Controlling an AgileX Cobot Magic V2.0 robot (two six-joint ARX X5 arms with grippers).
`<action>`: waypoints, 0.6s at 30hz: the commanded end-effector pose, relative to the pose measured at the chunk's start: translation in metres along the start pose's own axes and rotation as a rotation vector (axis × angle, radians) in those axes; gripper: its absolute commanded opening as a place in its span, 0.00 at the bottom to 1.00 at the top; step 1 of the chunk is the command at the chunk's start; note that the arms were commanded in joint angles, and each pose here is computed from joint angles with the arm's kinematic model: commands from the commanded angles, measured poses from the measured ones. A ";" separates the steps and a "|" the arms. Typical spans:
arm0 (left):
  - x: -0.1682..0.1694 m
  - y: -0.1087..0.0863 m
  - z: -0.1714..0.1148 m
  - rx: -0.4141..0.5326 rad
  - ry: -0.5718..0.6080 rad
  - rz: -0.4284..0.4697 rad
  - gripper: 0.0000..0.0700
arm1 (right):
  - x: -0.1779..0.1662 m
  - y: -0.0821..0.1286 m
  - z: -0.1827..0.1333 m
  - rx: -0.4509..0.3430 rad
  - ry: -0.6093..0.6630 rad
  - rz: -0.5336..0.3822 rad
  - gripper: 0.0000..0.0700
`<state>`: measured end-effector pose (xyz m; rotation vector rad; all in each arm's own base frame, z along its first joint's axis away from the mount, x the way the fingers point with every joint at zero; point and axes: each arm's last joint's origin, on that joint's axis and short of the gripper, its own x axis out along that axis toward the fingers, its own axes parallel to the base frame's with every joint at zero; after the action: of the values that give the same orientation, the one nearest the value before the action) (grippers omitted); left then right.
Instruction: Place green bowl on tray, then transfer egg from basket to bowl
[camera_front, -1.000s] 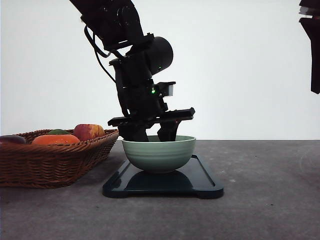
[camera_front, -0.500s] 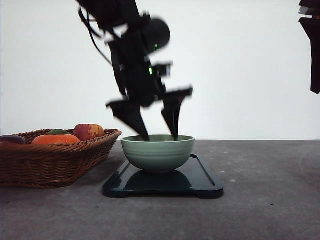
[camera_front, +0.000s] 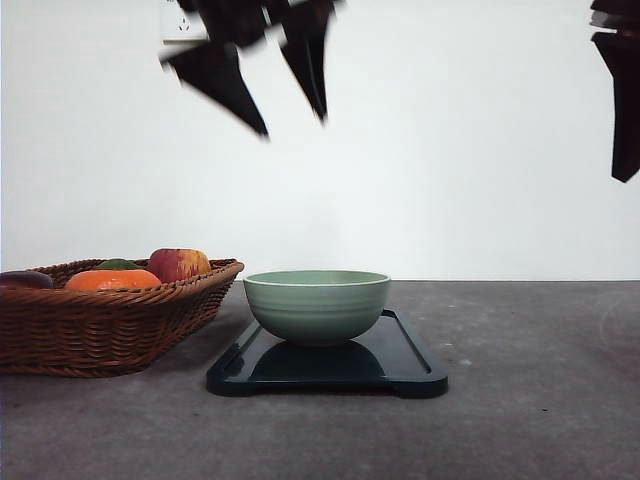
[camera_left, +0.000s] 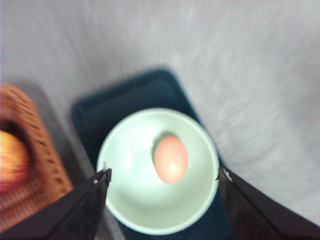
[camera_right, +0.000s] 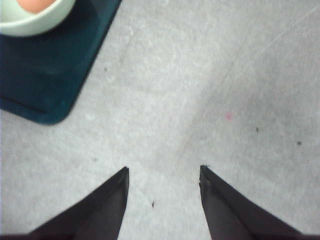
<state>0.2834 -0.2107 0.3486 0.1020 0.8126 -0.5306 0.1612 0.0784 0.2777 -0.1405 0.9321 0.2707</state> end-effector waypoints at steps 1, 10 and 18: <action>-0.012 -0.002 -0.001 0.049 -0.011 0.002 0.61 | 0.000 0.001 0.003 0.015 -0.019 0.005 0.40; -0.055 0.017 -0.084 0.015 -0.114 0.032 0.61 | -0.001 0.002 0.005 0.000 -0.043 0.010 0.40; -0.078 0.032 -0.153 -0.006 -0.114 0.091 0.61 | -0.001 0.002 0.005 -0.005 -0.044 0.011 0.40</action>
<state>0.1533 -0.1070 0.2944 0.1096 0.7016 -0.4560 0.1636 0.0798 0.2798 -0.1317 0.8976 0.2774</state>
